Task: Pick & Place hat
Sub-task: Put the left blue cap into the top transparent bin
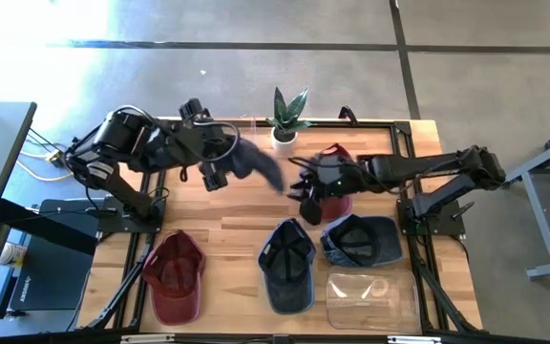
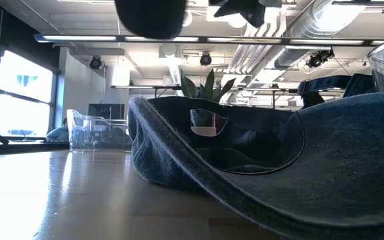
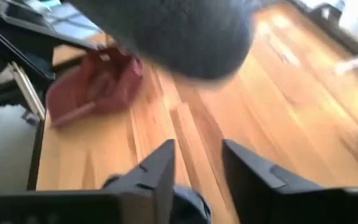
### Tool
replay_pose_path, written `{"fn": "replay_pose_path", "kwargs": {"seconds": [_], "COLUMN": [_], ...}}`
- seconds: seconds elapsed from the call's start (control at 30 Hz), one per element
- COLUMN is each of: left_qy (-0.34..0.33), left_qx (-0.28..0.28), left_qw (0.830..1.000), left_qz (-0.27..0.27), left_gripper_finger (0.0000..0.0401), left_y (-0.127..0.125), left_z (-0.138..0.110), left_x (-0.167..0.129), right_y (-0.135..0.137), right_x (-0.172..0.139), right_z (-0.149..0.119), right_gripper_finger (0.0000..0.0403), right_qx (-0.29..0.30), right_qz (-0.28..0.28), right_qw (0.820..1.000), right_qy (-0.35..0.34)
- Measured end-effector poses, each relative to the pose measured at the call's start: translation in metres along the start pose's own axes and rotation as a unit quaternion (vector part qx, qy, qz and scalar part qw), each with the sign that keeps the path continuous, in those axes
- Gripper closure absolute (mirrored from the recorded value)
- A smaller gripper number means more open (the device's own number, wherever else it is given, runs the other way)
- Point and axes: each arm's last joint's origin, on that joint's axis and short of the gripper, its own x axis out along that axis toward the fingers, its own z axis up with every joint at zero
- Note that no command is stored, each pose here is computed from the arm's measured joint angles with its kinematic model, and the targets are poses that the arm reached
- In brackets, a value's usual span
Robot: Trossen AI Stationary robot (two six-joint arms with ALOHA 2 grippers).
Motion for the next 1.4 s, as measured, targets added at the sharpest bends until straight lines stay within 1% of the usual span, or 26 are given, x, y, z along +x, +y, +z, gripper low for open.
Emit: {"fn": "replay_pose_path", "kwargs": {"seconds": [0.1, 0.17, 0.23, 0.3, 0.4, 0.47, 0.53, 0.63, 0.73, 0.83, 0.9, 0.97, 1.03, 1.13, 1.23, 1.3, 1.4], "left_qy": [0.004, 0.01, 0.02, 0.031, 0.038, 0.042, 0.045, 0.05, 0.048, 0.055, 0.054, 0.052, 0.054, 0.056, 0.052, 0.05, 0.053], "left_qx": [0.001, -0.003, -0.007, -0.009, -0.013, -0.01, -0.008, -0.005, -0.008, -0.003, -0.005, -0.007, -0.005, -0.005, -0.009, -0.011, -0.012], "left_qw": [1.0, 0.999, 0.999, 0.999, 0.999, 0.998, 0.998, 0.998, 0.997, 0.997, 0.997, 0.997, 0.997, 0.996, 0.996, 0.995, 0.993], "left_qz": [-0.019, -0.03, -0.034, -0.035, -0.035, -0.037, -0.038, -0.047, -0.051, -0.056, -0.061, -0.061, -0.061, -0.067, -0.073, -0.082, -0.109], "left_gripper_finger": [0.0401, 0.0401, 0.0401, 0.0401, 0.0401, 0.0401, 0.0401, 0.0401, 0.0401, 0.0401, 0.0401, 0.0401, 0.0401, 0.0401, 0.0401, 0.0401, 0.0401], "left_y": [-0.001, -0.002, -0.002, -0.004, -0.008, -0.012, -0.016, -0.019, -0.021, -0.025, -0.024, -0.023, -0.025, -0.026, -0.026, -0.026, -0.028], "left_z": [-0.001, -0.002, -0.004, -0.006, -0.005, -0.003, -0.002, -0.002, 0.0, 0.0, 0.0, 0.0, 0.0, 0.0, 0.001, 0.002, 0.001], "left_x": [0.0, 0.0, 0.0, 0.002, 0.006, 0.011, 0.015, 0.018, 0.02, 0.024, 0.022, 0.022, 0.023, 0.024, 0.023, 0.023, 0.023], "right_y": [-0.01, -0.014, -0.015, -0.014, -0.009, -0.004, 0.0, 0.004, 0.001, -0.004, -0.005, -0.001, 0.004, 0.01, 0.016, 0.019, 0.021], "right_x": [-0.007, -0.02, -0.036, -0.053, -0.073, -0.082, -0.087, -0.083, -0.07, -0.056, -0.046, -0.037, -0.028, -0.018, -0.012, -0.007, -0.005], "right_z": [-0.004, -0.003, 0.0, 0.007, 0.023, 0.036, 0.048, 0.061, 0.066, 0.066, 0.065, 0.063, 0.062, 0.063, 0.065, 0.066, 0.067], "right_gripper_finger": [0.022, 0.02, 0.0189, 0.0186, 0.019, 0.0194, 0.0198, 0.02, 0.0187, 0.0153, 0.0129, 0.0112, 0.0108, 0.012, 0.0157, 0.0197, 0.0279], "right_qx": [0.018, 0.03, 0.03, 0.022, 0.012, -0.002, -0.021, -0.036, -0.038, -0.018, -0.015, -0.025, -0.044, -0.079, -0.119, -0.145, -0.167], "right_qz": [-0.007, -0.01, -0.004, 0.013, 0.051, 0.076, 0.098, 0.114, 0.127, 0.147, 0.15, 0.147, 0.133, 0.1, 0.071, 0.044, -0.017], "right_qw": [0.999, 0.999, 0.999, 1.0, 0.992, 0.98, 0.963, 0.942, 0.938, 0.944, 0.948, 0.953, 0.961, 0.972, 0.976, 0.978, 0.978], "right_qy": [0.041, 0.043, 0.023, -0.017, -0.111, -0.182, -0.248, -0.314, -0.321, -0.294, -0.281, -0.265, -0.237, -0.197, -0.165, -0.145, -0.12]}}
